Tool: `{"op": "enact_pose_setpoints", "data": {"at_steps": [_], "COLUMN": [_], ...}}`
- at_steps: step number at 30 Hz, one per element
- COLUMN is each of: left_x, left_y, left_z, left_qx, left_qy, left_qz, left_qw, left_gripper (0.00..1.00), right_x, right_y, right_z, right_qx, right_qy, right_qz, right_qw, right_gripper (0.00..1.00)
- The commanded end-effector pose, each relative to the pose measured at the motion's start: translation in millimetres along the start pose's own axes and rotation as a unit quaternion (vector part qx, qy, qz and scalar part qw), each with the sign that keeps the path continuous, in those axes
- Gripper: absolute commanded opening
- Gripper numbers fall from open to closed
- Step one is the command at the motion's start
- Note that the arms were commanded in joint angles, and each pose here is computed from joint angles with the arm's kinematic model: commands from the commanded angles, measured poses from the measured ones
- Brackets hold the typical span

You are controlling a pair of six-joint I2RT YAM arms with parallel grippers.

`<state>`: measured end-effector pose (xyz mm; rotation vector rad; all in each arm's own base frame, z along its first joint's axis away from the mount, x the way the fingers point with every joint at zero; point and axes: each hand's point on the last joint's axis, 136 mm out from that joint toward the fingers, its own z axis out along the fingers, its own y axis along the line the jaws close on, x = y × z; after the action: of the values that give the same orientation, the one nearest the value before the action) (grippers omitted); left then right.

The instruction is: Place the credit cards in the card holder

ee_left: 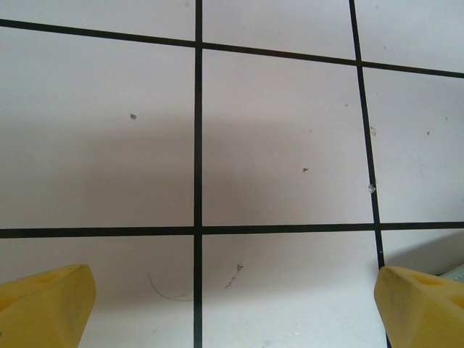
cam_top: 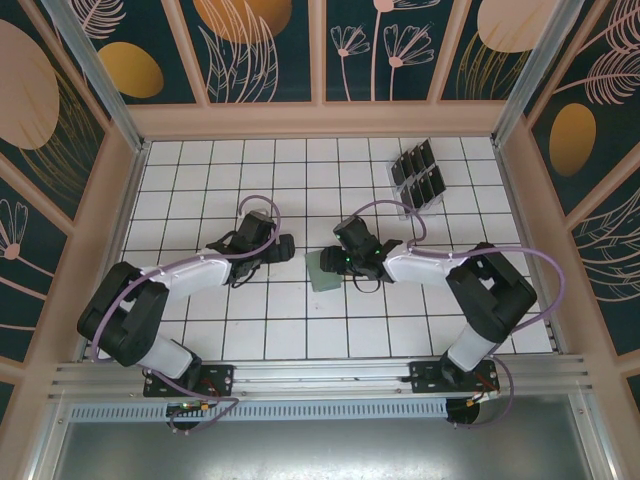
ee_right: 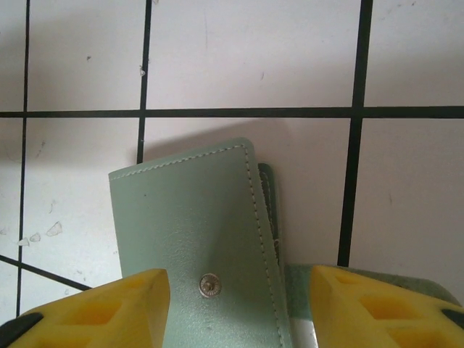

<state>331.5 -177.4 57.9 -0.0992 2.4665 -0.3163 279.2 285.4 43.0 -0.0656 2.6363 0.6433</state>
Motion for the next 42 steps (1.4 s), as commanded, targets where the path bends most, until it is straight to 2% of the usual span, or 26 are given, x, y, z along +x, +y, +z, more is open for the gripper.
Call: {"op": "enact_pose_setpoints", "data": {"at_steps": [1,12,18,32,35,42], "left_x": [-7,-7,-9,-22,-31,-67], "left_y": [-2,0,1,2,7,24], "left_z": [-3,1,3,-1,-4,-17], "left_qx": [0.009,0.003,0.003,0.007,0.013,0.036], "left_qy": [-0.011,-0.010,-0.011,-0.022,-0.027,-0.051], "left_qz": [0.004,0.007,0.006,-0.004,-0.022,-0.084], "left_qw": [1.000,1.000,1.000,1.000,0.999,0.994], "left_gripper": [0.98,0.98,0.99,0.98,0.99,0.99], "right_x": [5,4,1,-4,-3,2], "right_y": [-1,7,27,57,66,87], "right_z": [7,5,-6,-20,-22,-20], "right_qx": [-0.013,-0.069,-0.126,-0.186,-0.192,-0.197], "right_qy": [0.012,0.020,0.020,0.022,0.022,0.024], "right_qz": [0.012,0.029,0.031,0.031,0.025,0.015], "right_qw": [1.000,0.997,0.991,0.982,0.981,0.980], "right_gripper": [0.53,0.50,0.46,0.42,0.43,0.52]}}
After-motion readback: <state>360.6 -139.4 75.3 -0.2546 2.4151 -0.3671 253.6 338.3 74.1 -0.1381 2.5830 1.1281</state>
